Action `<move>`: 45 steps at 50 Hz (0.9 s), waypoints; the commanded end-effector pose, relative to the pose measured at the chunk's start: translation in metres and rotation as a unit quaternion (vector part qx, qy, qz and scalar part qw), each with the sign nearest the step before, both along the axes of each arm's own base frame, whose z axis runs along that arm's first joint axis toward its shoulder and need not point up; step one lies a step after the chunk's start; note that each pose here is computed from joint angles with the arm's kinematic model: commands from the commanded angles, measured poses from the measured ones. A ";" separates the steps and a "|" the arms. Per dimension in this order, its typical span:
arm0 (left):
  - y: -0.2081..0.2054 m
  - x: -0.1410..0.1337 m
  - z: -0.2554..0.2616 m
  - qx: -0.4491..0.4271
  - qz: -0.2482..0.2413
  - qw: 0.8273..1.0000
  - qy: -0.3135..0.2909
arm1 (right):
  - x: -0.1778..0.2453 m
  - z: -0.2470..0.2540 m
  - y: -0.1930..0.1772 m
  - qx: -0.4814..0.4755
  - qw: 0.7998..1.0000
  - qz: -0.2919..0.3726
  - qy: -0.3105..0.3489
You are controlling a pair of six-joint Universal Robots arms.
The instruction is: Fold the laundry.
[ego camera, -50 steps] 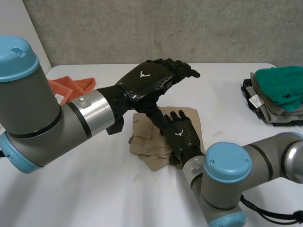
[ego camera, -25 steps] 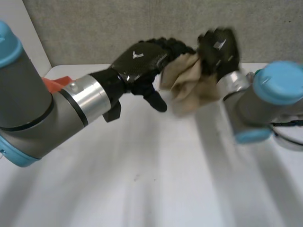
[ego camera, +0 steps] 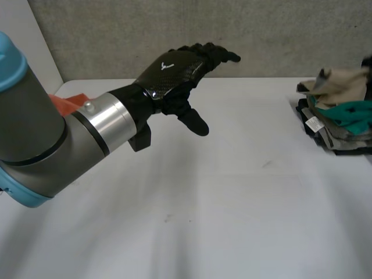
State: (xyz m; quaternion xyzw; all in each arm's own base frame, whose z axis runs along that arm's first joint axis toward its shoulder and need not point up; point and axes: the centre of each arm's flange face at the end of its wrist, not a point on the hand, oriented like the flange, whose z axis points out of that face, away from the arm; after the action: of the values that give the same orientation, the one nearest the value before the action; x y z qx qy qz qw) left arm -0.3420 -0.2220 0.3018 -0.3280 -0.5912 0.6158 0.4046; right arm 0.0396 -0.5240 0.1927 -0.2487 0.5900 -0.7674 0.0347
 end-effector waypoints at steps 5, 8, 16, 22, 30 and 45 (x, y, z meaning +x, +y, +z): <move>0.001 -0.006 -0.013 0.014 -0.008 1.000 -0.009 | -0.033 -0.048 0.008 0.056 0.998 0.017 0.012; 0.001 -0.006 -0.012 0.013 -0.007 1.000 -0.008 | -0.031 -0.025 0.012 0.042 0.999 0.015 0.019; 0.004 -0.006 -0.009 0.013 -0.010 1.000 -0.007 | -0.041 0.039 0.032 0.072 0.993 -0.079 -0.056; 0.013 -0.008 -0.013 0.021 -0.019 1.000 -0.011 | -0.060 0.070 0.056 0.111 0.974 -0.176 -0.091; 0.020 -0.006 -0.007 0.018 -0.021 1.000 -0.007 | -0.130 0.095 0.087 0.141 0.924 -0.356 -0.010; 0.004 0.019 0.107 -0.082 0.110 0.977 0.162 | -0.032 0.234 0.102 -0.214 0.929 -0.301 0.006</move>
State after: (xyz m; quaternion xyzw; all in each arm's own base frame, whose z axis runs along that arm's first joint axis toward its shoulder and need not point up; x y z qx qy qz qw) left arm -0.3432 -0.1988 0.3540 -0.2978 -0.5398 0.6600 0.4294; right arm -0.0840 -0.4404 0.3737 0.0149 0.5867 -0.7301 -0.3500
